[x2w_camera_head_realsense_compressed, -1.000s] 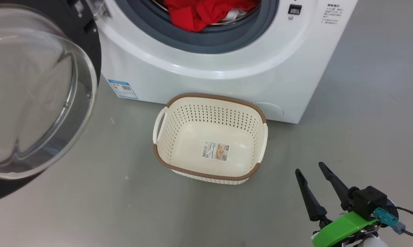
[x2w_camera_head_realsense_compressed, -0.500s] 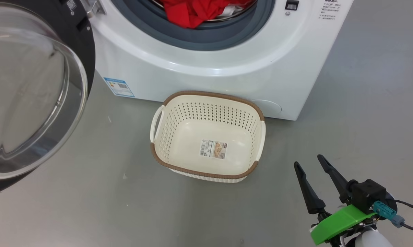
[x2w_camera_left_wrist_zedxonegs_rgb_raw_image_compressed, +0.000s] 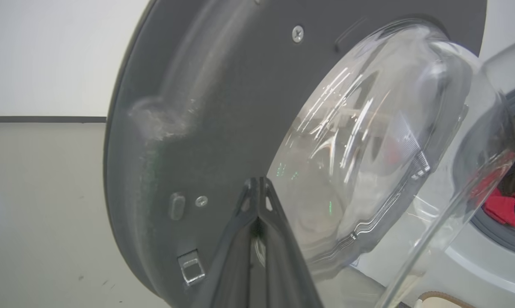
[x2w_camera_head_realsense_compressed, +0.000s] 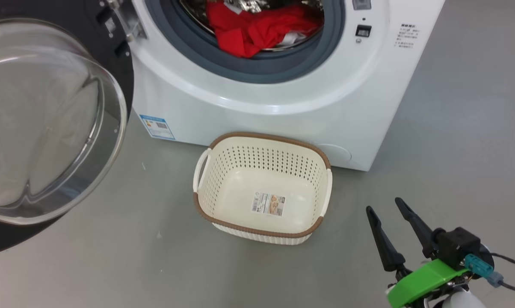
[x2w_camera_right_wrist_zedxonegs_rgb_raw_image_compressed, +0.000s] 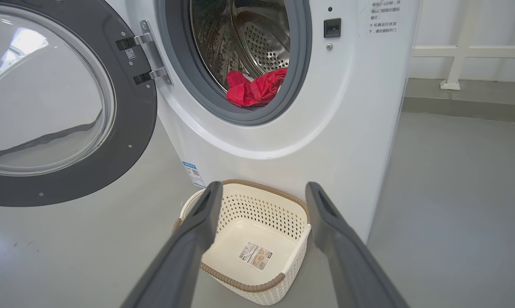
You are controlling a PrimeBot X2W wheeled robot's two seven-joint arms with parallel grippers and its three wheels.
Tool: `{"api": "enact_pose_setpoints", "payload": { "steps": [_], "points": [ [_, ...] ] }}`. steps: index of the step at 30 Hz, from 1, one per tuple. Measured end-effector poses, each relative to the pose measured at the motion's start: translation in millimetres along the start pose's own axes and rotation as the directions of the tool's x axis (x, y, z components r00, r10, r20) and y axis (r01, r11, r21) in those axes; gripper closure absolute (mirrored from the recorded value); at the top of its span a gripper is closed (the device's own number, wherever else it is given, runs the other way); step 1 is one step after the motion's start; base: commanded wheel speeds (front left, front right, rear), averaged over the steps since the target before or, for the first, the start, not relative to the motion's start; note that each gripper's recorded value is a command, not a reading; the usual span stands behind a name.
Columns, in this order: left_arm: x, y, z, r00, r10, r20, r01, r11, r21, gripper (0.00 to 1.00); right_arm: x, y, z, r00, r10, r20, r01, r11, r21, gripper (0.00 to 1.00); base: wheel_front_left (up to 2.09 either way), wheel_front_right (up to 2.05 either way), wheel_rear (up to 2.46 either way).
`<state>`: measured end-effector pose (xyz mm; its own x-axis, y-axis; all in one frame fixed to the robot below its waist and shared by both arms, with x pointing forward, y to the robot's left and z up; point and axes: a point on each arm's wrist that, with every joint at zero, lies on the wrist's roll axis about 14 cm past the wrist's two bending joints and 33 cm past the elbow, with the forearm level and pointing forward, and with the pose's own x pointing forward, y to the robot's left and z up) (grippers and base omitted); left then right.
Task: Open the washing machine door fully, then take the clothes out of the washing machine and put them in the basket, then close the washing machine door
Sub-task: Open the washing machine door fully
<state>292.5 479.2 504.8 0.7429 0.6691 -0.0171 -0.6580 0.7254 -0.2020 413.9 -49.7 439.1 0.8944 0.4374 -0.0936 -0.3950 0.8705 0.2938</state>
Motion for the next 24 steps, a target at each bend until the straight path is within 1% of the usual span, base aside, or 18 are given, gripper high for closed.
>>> {"api": "enact_pose_setpoints", "payload": {
  "steps": [1, 2, 4, 5, 6, 7, 13, 17, 21, 24],
  "points": [
    [-3.1, -0.4, -0.1, 1.0, -0.005, 0.002, 0.005, 1.0, -0.008, 0.89, -1.0, 1.2, 0.9, 1.0, 0.002, 0.002, -0.002, 1.0, -0.002, 0.0, 0.0, 0.0, 0.0],
    [-6.1, -0.2, 0.6, 1.0, -0.007, 0.007, 0.007, 1.0, -0.018, 0.75, -2.9, 2.2, 1.0, 1.0, 0.004, 0.001, -0.004, 1.0, -0.004, 0.0, 0.0, 0.0, 0.0],
    [-12.5, -1.7, 1.0, 1.0, -0.021, 0.013, 0.021, 0.999, -0.026, 0.55, -7.0, 3.5, 0.3, 1.0, 0.003, -0.002, -0.003, 1.0, 0.0, 0.0, 0.0, 0.0, 0.0],
    [-16.1, -3.1, 1.0, 0.999, -0.03, 0.016, 0.03, 0.999, -0.029, 0.29, -8.2, 4.2, 1.3, 1.0, 0.003, 0.001, -0.003, 1.0, 0.0, 0.0, 0.0, 0.0, 0.0],
    [-19.7, -5.5, 0.4, 0.999, -0.041, 0.018, 0.042, 0.999, -0.031, 0.08, -9.8, 4.8, 2.0, 1.0, 0.004, 0.002, -0.004, 1.0, -0.002, 0.0, 0.0, 0.0, 0.0],
    [-23.7, -7.8, -0.8, 0.999, -0.052, 0.018, 0.052, 0.998, -0.033, 0.0, -11.5, 5.6, 2.4, 1.0, 0.004, 0.002, -0.004, 1.0, -0.003, 0.0, 0.0, 0.0, 0.0],
    [-46.2, -25.4, -10.5, 0.993, -0.114, 0.013, 0.114, 0.991, -0.066, 0.0, -18.2, 7.6, 10.8, 1.0, 0.002, 0.025, -0.002, 1.0, -0.008, 0.0, 0.0, 0.0, 0.0],
    [-56.1, -45.5, -14.6, 0.984, -0.178, 0.011, 0.178, 0.983, -0.053, 0.0, -26.1, 3.8, 11.1, 0.999, -0.016, 0.027, 0.016, 1.0, -0.001, 0.0, 0.0, 0.0, 0.0],
    [-65.4, -72.4, -18.3, 0.964, -0.266, 0.005, 0.266, 0.964, -0.016, 0.0, -33.0, -3.3, 12.9, 0.999, -0.042, 0.034, 0.042, 0.999, 0.0, 0.0, 0.0, 0.0, 0.0],
    [-72.7, -91.3, -24.0, 0.947, -0.322, -0.007, 0.322, 0.947, -0.011, 0.0, -37.1, -11.3, 18.5, 0.996, -0.069, 0.053, 0.069, 0.998, 0.0, 0.0, 0.0, 0.0, 0.0]
  ]
}}
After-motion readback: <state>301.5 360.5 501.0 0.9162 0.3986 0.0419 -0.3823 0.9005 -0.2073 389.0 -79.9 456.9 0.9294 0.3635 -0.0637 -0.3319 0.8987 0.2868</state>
